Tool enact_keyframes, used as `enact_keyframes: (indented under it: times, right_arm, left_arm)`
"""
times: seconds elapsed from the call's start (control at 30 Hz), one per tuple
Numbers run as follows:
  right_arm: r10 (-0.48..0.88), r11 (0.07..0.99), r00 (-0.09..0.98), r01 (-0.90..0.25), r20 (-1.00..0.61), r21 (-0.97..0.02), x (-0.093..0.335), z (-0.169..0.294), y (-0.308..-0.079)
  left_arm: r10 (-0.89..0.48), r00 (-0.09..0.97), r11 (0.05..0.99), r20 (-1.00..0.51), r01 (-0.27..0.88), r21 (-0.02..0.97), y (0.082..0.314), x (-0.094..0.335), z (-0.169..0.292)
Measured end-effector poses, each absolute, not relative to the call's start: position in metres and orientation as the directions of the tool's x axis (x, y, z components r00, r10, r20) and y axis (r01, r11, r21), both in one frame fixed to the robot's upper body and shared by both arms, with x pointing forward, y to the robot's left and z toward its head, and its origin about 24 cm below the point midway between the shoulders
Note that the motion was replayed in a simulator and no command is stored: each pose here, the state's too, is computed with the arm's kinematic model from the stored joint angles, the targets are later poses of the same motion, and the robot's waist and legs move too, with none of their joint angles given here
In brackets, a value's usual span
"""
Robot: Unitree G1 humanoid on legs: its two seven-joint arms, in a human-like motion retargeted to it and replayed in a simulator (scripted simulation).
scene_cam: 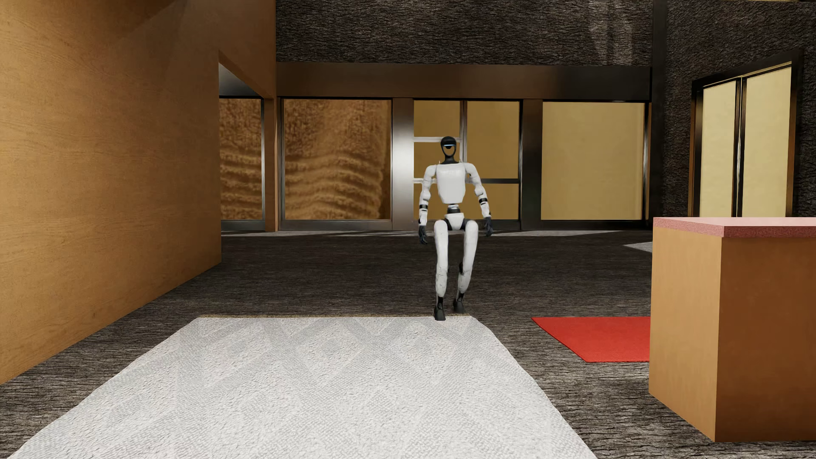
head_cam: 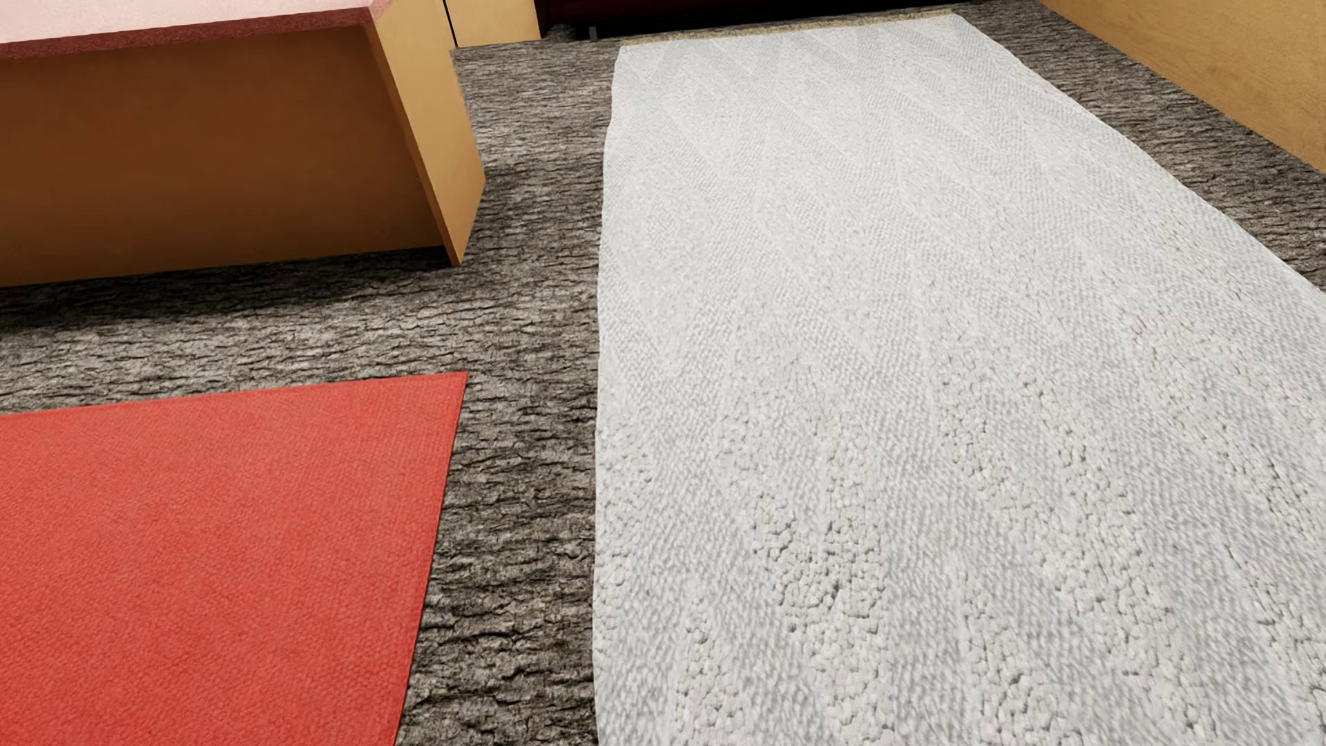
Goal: Move forward
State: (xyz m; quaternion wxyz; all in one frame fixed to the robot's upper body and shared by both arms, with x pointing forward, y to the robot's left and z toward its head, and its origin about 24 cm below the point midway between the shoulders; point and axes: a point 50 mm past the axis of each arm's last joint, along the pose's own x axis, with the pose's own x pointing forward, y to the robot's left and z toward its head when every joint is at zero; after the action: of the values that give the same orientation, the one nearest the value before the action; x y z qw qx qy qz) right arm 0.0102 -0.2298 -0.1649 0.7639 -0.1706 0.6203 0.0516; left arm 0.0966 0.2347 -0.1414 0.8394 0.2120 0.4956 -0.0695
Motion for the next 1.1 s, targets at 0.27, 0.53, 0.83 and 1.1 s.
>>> enact_keyframes:
  times: [0.27, 0.53, 0.83, 1.1]
  right_arm:
    - [-0.134, 0.949, 0.073, -0.277, -0.988, -0.149, -0.039, -0.168, -0.223]
    - [-0.121, 0.916, 0.468, -0.286, -0.876, -0.280, 0.093, -0.146, -0.237]
    - [-0.186, 0.944, 0.462, -0.161, -0.867, -0.288, 0.092, -0.145, -0.250]
    - [-0.108, 0.936, 0.309, -0.288, -0.945, -0.202, 0.038, -0.163, -0.223]
  left_arm:
    - [0.071, 0.580, 0.932, -0.811, 0.250, 0.261, 0.221, 0.120, -0.134]
    - [0.098, 0.297, 0.925, -0.950, 0.325, 0.197, 0.226, 0.021, -0.160]
    - [0.090, 0.074, 0.936, -0.993, 0.335, 0.109, 0.213, -0.052, -0.165]
    - [0.101, 0.446, 0.900, -0.889, 0.341, 0.273, 0.235, 0.083, -0.148]
